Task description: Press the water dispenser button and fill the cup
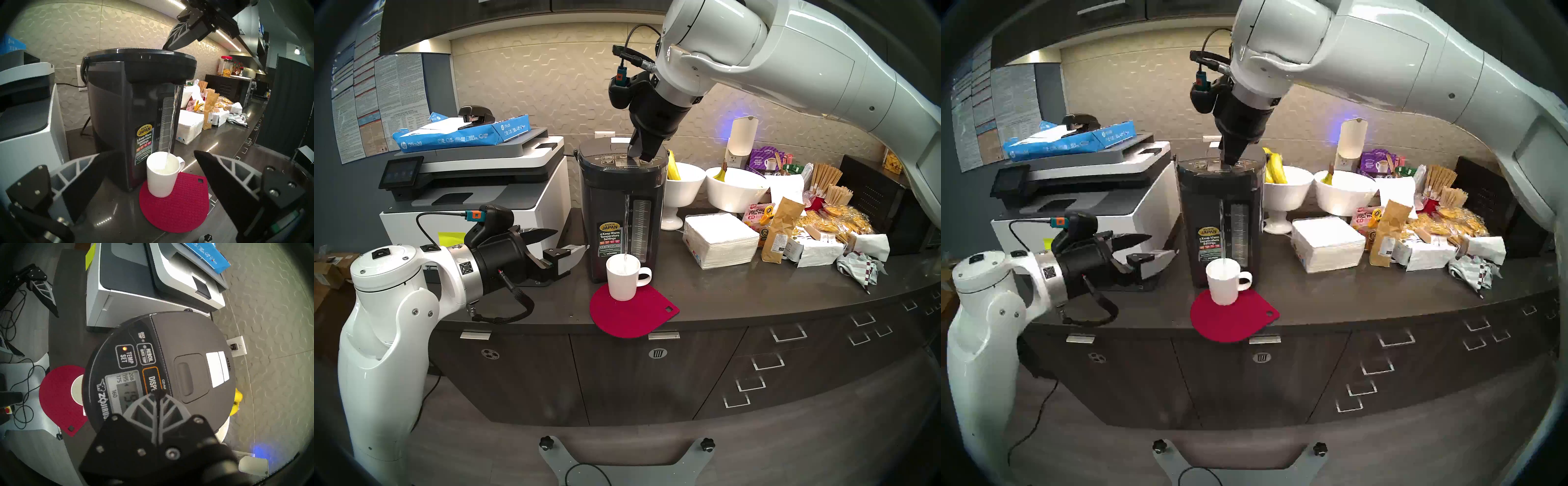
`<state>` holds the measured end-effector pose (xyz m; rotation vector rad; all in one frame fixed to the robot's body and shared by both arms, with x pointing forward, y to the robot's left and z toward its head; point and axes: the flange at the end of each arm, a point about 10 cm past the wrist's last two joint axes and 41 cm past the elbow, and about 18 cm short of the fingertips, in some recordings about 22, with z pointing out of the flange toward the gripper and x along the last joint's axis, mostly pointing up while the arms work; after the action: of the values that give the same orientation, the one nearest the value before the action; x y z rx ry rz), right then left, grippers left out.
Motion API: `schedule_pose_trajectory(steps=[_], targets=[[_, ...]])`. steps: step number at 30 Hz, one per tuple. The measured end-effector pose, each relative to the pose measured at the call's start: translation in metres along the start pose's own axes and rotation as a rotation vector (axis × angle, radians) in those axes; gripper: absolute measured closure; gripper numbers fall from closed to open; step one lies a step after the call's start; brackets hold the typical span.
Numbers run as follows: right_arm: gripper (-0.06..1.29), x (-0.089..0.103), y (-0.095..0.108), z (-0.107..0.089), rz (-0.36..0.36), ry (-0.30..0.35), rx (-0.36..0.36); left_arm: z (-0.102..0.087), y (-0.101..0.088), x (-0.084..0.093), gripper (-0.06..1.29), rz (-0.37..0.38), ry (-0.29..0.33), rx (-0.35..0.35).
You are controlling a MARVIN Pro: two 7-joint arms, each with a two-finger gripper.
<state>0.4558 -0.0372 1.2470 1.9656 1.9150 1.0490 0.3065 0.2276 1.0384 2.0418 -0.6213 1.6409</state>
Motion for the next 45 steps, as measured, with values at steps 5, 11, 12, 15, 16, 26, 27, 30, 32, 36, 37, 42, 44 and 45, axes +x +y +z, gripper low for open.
schedule_pose_trajectory(steps=[5,11,12,15,16,26,27,30,32,36,37,42,44,45], targets=[[1.25,0.0005,-0.0011,-0.0001,-0.005,0.0,-0.004,0.0,0.0,0.0,-0.03,0.0,0.0,0.0],[1.25,0.0006,-0.0014,-0.0001,-0.007,0.0,-0.006,0.0,0.0,0.0,-0.03,0.0,0.0,0.0],[1.25,0.0006,-0.0014,-0.0002,-0.007,0.0,-0.006,0.0,0.0,0.0,-0.03,0.0,0.0,0.0],[1.25,0.0007,-0.0014,-0.0002,-0.007,-0.001,-0.007,0.0,0.0,0.0,-0.03,0.0,0.0,0.0],[1.25,0.0007,-0.0014,-0.0002,-0.008,-0.001,-0.007,0.0,0.0,0.0,-0.03,0.0,0.0,0.0],[1.25,0.0007,-0.0013,-0.0002,-0.007,-0.001,-0.006,0.0,0.0,0.0,-0.03,0.0,0.0,0.0],[1.25,0.0007,-0.0012,-0.0002,-0.007,-0.001,-0.006,0.0,0.0,0.0,-0.03,0.0,0.0,0.0],[1.25,0.0007,-0.0011,-0.0002,-0.006,-0.001,-0.006,0.0,0.0001,0.0001,-0.03,0.0,0.0,0.0],[1.25,0.0007,-0.001,-0.0002,-0.006,-0.001,-0.005,0.0,0.0001,0.0001,-0.03,0.0,0.0,0.0],[1.25,0.0006,-0.0008,-0.0001,-0.005,-0.001,-0.005,0.0,0.0001,0.0001,-0.03,0.0,0.0,0.0],[1.25,0.0006,-0.0008,-0.0001,-0.005,-0.001,-0.005,0.0,0.0001,0.0001,-0.03,0.0,0.0,0.0],[1.25,0.0007,-0.0005,0.0,-0.004,-0.001,-0.004,0.0,0.0001,0.0001,-0.03,0.0,0.0,0.0],[1.25,0.0007,-0.0004,0.0,-0.004,-0.001,-0.004,0.0,0.0,0.0,-0.03,0.0,0.0,0.0],[1.25,0.0007,-0.0004,0.0,-0.004,-0.001,-0.004,0.0,0.0,0.0,-0.03,0.0,0.0,0.0]])
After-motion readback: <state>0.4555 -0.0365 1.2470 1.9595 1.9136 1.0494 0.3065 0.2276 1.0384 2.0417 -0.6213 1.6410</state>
